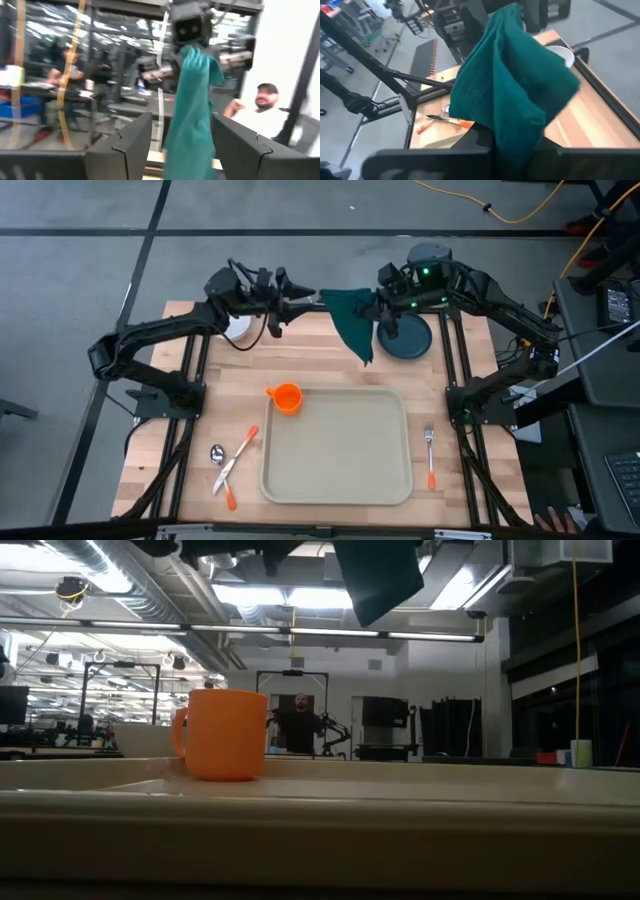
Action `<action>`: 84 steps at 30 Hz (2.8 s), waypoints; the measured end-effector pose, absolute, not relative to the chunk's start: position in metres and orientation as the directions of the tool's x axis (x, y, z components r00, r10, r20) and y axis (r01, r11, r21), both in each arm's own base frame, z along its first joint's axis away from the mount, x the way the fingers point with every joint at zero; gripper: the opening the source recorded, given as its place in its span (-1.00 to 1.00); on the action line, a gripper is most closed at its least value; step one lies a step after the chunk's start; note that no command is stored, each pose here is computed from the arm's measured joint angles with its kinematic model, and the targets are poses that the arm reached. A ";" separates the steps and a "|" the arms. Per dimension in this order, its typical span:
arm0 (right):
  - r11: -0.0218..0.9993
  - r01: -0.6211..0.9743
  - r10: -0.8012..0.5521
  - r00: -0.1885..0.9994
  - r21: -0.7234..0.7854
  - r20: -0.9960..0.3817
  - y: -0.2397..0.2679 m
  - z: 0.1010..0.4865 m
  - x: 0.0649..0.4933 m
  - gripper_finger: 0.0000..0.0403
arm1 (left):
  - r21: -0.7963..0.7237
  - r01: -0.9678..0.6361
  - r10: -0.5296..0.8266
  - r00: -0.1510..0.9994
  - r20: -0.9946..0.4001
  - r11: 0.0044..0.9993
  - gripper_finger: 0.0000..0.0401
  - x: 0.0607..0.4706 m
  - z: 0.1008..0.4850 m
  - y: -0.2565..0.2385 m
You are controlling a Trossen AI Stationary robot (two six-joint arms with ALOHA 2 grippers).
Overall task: Set up tray
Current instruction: Put the green napkin on the serving tray to the right of the orange mug
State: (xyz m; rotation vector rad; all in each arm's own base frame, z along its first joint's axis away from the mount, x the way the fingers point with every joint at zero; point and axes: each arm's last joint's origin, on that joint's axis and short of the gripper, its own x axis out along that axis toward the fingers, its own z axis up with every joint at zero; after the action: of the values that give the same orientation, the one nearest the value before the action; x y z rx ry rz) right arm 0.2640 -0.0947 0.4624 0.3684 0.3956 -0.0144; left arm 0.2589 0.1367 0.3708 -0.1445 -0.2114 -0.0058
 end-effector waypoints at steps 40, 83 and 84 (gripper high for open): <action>0.924 -0.012 0.143 0.939 0.383 -0.314 -0.089 0.468 0.268 -0.94 | -0.131 0.221 -0.162 0.920 0.357 0.967 -0.05 0.289 0.390 0.128; 0.925 -0.048 0.173 0.936 0.376 -0.306 -0.080 0.469 0.271 -0.90 | -0.004 0.284 -0.266 0.904 0.334 0.959 -0.98 0.314 0.394 0.128; 0.924 -0.056 0.181 0.936 0.379 -0.303 -0.080 0.469 0.271 -0.87 | -0.006 0.281 -0.263 0.906 0.332 0.960 -0.98 0.314 0.394 0.129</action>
State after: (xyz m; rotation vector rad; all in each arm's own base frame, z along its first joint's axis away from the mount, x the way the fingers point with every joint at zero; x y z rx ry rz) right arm 0.2713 -0.0798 0.4690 0.3751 0.3409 0.1245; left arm 0.3137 0.1289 0.3942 -0.0537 -0.3357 -0.2809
